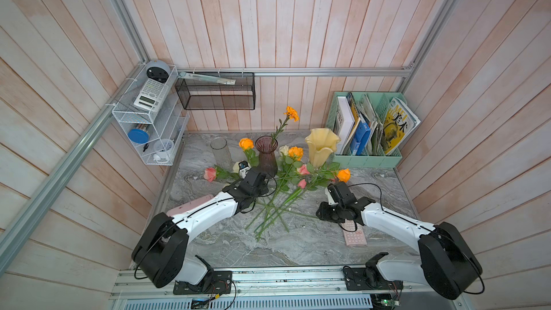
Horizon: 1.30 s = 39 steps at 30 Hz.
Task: Arrange the flowers in different vases according to their colors
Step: Pick up the flower at the center of the board, then insert the flower into the vase.
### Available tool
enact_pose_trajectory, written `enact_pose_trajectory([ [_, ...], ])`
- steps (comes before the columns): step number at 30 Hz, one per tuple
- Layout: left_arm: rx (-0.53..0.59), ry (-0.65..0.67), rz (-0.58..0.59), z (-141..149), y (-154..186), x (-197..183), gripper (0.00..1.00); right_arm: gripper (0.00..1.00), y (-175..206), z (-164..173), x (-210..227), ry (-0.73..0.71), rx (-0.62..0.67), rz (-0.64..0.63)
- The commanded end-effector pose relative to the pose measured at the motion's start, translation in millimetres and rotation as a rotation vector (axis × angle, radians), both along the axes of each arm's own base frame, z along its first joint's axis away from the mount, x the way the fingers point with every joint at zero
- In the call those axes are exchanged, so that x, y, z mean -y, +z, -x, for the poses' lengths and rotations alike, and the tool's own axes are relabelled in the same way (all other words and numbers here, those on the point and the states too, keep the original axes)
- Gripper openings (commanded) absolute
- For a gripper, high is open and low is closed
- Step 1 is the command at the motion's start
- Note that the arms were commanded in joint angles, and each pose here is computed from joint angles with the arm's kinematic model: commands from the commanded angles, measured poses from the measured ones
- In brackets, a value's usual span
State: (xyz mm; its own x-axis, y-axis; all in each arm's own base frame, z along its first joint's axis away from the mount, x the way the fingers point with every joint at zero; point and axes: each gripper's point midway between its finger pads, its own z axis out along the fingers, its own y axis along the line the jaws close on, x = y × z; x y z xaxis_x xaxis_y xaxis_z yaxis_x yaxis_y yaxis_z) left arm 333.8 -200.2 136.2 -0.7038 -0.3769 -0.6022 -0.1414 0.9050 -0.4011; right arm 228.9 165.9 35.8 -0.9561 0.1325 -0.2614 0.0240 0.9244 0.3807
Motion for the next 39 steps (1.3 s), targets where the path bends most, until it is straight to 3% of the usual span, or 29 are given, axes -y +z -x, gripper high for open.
enact_pose_trajectory([
  [1, 0.081, -0.034, -0.102, 5.3, 28.4, -7.3, 0.00, 0.41, -1.4, -0.4, 2.7, -0.002, 0.003, 0.011],
  [9, 0.304, -0.084, -0.147, 31.2, 86.3, -27.7, 0.00, 0.40, -0.7, -3.7, -0.6, 0.001, 0.003, 0.003],
  [18, 0.634, -0.200, -0.232, 46.4, 201.1, -31.5, 0.00, 0.40, -4.1, -5.0, -1.1, 0.008, -0.002, 0.011],
  [25, 0.897, -0.220, -0.306, 5.3, 279.5, 9.8, 0.00, 0.40, -6.6, -7.7, -6.3, 0.018, -0.021, 0.005],
  [30, 1.074, -0.188, -0.285, -29.6, 329.6, 34.0, 0.00, 0.40, -8.7, -5.9, -6.7, 0.016, -0.037, 0.002],
  [39, 1.227, -0.059, -0.352, -90.4, 339.5, 22.2, 0.00, 0.40, -15.6, 1.0, -3.6, 0.014, -0.064, 0.009],
])
